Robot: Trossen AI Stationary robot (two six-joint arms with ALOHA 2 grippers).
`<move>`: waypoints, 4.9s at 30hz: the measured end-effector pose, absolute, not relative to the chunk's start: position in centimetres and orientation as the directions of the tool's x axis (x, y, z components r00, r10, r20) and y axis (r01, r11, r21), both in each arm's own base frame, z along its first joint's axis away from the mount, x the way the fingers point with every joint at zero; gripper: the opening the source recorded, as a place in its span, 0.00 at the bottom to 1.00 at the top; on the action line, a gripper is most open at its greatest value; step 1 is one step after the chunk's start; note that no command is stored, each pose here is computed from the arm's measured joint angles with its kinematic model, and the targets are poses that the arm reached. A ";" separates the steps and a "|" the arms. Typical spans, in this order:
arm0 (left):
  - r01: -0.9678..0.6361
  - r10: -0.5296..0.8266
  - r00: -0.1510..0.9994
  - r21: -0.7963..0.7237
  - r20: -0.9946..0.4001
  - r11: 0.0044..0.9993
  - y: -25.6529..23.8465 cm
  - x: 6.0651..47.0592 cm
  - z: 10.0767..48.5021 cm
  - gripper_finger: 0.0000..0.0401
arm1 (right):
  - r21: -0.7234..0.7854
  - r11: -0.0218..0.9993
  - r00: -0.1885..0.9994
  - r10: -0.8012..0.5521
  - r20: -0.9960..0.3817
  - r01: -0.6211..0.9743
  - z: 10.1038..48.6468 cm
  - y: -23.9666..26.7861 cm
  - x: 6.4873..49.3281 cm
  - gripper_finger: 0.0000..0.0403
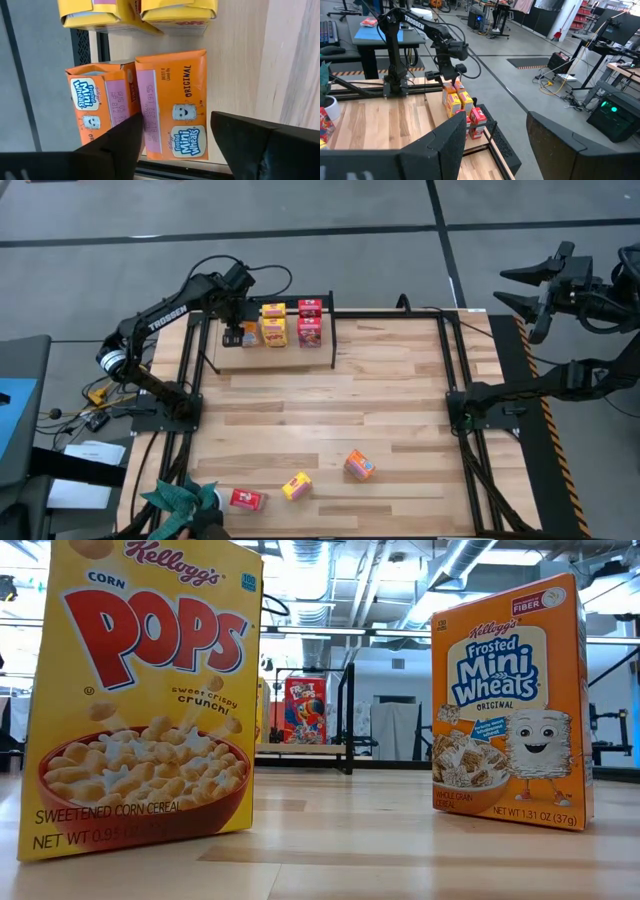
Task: Stack cereal on shelf
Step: Put the top orange cereal box on the shelf aligned with the other orange cereal box, then put the red cereal box on the shelf aligned with the other red cereal box
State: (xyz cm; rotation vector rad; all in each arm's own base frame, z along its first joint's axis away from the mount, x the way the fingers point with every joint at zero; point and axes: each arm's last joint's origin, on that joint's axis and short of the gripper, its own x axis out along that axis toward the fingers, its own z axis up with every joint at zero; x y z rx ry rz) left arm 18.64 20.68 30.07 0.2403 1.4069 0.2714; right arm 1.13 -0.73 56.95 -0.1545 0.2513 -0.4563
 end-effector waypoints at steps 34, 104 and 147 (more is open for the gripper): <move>-0.317 0.336 0.122 0.284 -0.934 0.905 17.6 19.3 36.3 0.58 | -0.203 0.887 0.868 -0.453 -0.205 0.415 56.9 -0.7 1.1 0.58; 0.058 -0.357 0.342 -0.359 -0.869 0.931 -19.6 29.6 35.4 0.58 | -0.205 0.897 0.843 -0.439 -0.310 0.392 55.9 -0.6 0.9 0.58; -0.157 -0.213 0.157 -0.237 -0.964 0.959 -25.4 26.7 29.2 0.87 | -0.204 0.897 0.842 -0.438 -0.314 0.391 55.9 -0.6 0.9 0.58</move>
